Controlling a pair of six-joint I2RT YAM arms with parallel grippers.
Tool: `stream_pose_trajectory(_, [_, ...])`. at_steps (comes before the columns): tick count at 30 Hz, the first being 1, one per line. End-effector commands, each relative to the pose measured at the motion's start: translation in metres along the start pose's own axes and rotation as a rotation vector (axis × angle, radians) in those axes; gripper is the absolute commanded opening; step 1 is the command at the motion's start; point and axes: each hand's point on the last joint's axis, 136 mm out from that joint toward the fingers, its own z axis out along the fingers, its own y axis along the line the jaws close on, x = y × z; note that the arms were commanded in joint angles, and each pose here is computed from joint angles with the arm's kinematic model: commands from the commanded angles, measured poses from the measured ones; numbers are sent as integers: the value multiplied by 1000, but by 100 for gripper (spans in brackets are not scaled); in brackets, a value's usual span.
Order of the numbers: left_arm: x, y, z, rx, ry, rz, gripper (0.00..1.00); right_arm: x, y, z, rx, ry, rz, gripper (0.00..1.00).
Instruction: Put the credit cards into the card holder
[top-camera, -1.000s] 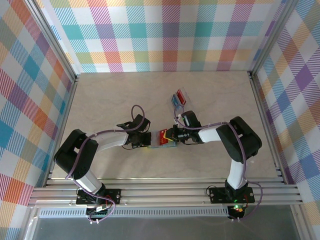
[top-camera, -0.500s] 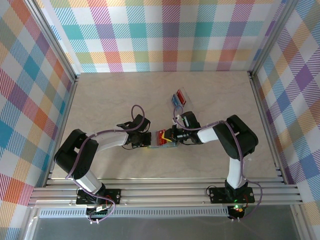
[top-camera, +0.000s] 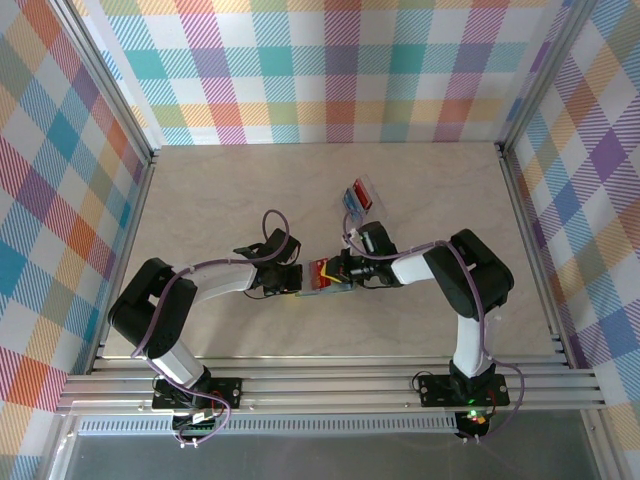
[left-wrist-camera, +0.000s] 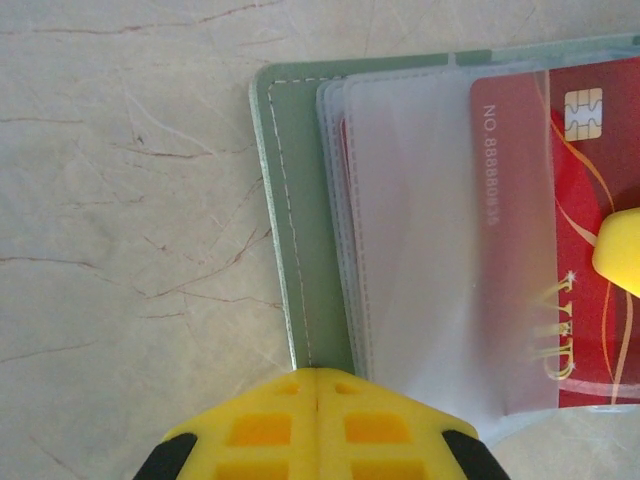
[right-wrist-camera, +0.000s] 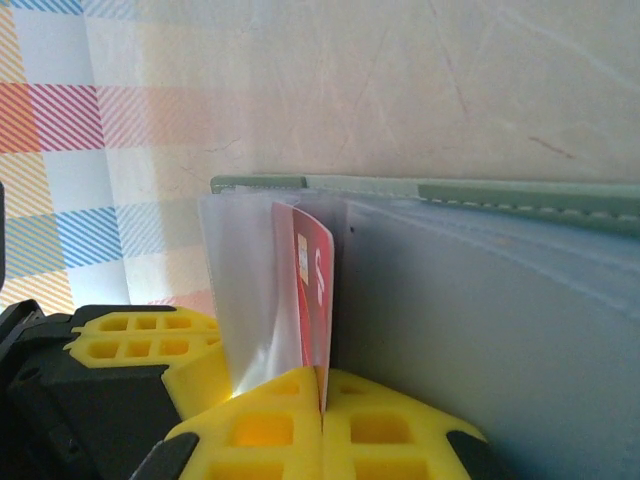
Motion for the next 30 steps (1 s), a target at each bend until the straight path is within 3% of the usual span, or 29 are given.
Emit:
stream_pose_trajectory(1, [26, 7, 5, -13, 83, -12, 5, 21, -27, 2, 148, 42, 8, 14])
stream_pose_trajectory(8, [20, 1, -19, 24, 47, -18, 9, 18, -26, -7, 205, 36, -28, 27])
stream_pose_trajectory(16, [5, -7, -38, 83, 6, -49, 13, 16, -22, -17, 280, 35, -80, 32])
stream_pose_trajectory(30, [-21, -25, -13, 146, 28, -73, 12, 11, -24, -21, 370, 52, -142, 35])
